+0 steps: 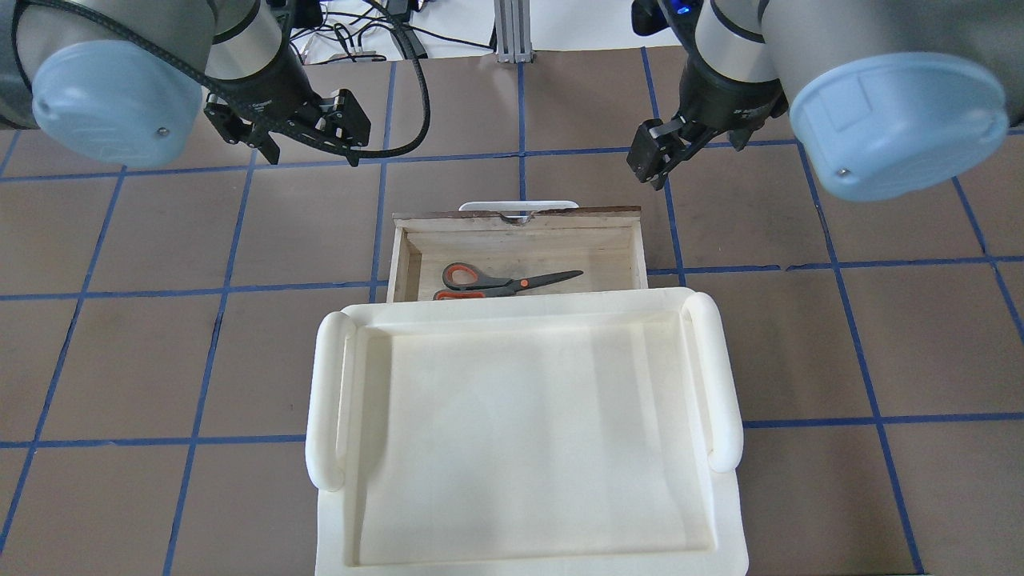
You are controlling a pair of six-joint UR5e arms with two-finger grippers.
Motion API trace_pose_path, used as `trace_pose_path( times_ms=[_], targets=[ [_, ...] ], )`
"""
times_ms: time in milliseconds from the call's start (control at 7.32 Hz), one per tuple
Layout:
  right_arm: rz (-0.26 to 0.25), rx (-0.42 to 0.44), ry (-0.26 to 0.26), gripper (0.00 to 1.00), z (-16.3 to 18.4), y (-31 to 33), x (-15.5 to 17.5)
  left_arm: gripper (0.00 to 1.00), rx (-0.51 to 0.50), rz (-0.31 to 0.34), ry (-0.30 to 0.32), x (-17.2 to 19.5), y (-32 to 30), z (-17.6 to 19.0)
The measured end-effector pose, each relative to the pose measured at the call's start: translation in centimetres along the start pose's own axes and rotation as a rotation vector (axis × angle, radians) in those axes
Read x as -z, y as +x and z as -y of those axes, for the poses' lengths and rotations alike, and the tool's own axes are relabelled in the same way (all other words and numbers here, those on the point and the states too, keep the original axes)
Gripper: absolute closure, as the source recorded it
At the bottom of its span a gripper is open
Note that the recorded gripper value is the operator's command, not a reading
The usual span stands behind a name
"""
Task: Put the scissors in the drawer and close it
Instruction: 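Withdraw the right gripper upward while the left arm reaches toward the drawer, then lower the left gripper onto the drawer front near the white handle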
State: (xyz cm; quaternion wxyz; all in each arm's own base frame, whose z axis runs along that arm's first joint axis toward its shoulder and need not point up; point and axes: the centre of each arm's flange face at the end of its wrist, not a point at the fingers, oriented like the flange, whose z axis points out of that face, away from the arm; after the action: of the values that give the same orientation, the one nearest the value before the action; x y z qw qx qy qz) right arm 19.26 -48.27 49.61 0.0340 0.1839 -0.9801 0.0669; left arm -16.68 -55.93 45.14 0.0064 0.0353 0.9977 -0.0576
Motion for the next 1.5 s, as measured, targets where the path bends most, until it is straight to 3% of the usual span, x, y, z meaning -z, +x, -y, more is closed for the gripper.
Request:
trace_pose_path(
  times_ms=[273,546,956,1502],
  targets=[
    [0.008,-0.107,-0.018,0.0,-0.5,1.1,0.3,0.0,0.025,-0.012,0.032,-2.9,3.9,2.1],
    [0.017,-0.161,-0.011,0.0,-0.2,2.8,0.8,0.0,0.039,-0.018,0.04,-7.3,8.0,3.5],
    [0.042,-0.176,-0.029,0.0,-0.1,3.5,1.6,0.0,0.128,-0.025,0.029,-13.2,13.4,4.0],
    [0.041,-0.234,-0.021,0.0,-0.2,3.6,2.0,0.0,0.129,0.002,-0.023,-18.2,16.7,3.7]
  ],
)
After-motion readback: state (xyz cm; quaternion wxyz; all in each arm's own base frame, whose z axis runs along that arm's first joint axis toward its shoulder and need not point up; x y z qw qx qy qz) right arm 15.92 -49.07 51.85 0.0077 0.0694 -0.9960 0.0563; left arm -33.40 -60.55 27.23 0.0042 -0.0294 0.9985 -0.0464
